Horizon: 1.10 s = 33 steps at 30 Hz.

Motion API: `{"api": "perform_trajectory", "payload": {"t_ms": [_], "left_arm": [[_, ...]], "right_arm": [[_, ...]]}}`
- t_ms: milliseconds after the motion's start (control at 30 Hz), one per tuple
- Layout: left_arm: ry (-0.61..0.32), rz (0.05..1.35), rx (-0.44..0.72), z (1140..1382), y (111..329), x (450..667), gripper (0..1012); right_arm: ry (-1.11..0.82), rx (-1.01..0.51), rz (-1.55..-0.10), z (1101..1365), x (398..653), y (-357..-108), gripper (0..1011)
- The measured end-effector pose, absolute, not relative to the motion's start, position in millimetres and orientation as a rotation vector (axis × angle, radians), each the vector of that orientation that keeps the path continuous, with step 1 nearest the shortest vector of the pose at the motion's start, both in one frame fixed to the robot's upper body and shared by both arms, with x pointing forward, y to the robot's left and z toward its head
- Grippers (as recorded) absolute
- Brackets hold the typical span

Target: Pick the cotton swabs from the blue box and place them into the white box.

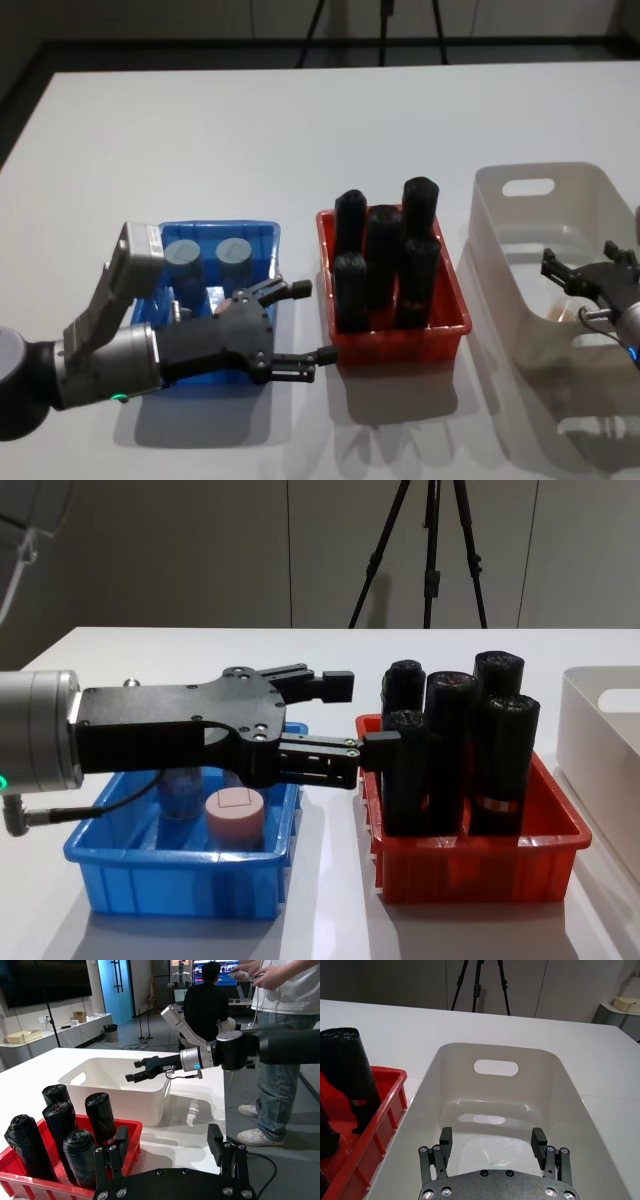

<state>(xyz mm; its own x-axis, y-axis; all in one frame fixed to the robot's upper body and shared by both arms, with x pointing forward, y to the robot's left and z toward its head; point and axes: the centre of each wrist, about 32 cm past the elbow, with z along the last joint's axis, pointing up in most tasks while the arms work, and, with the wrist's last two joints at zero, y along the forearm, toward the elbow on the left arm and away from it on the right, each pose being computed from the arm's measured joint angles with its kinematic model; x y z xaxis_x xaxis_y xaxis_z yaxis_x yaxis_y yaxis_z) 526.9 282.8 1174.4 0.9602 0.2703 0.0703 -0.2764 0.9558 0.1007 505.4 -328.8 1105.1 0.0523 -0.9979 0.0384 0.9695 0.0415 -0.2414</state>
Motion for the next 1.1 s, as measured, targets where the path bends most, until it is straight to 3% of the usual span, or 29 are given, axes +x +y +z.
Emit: {"api": "perform_trajectory", "payload": {"t_ms": [1100], "left_arm": [[-0.056,0.278,0.11,1174.4,282.8,526.9,1001]], "right_arm": [[-0.087,-0.185,-1.455,1122.9,480.9,-326.7,1001]]}}
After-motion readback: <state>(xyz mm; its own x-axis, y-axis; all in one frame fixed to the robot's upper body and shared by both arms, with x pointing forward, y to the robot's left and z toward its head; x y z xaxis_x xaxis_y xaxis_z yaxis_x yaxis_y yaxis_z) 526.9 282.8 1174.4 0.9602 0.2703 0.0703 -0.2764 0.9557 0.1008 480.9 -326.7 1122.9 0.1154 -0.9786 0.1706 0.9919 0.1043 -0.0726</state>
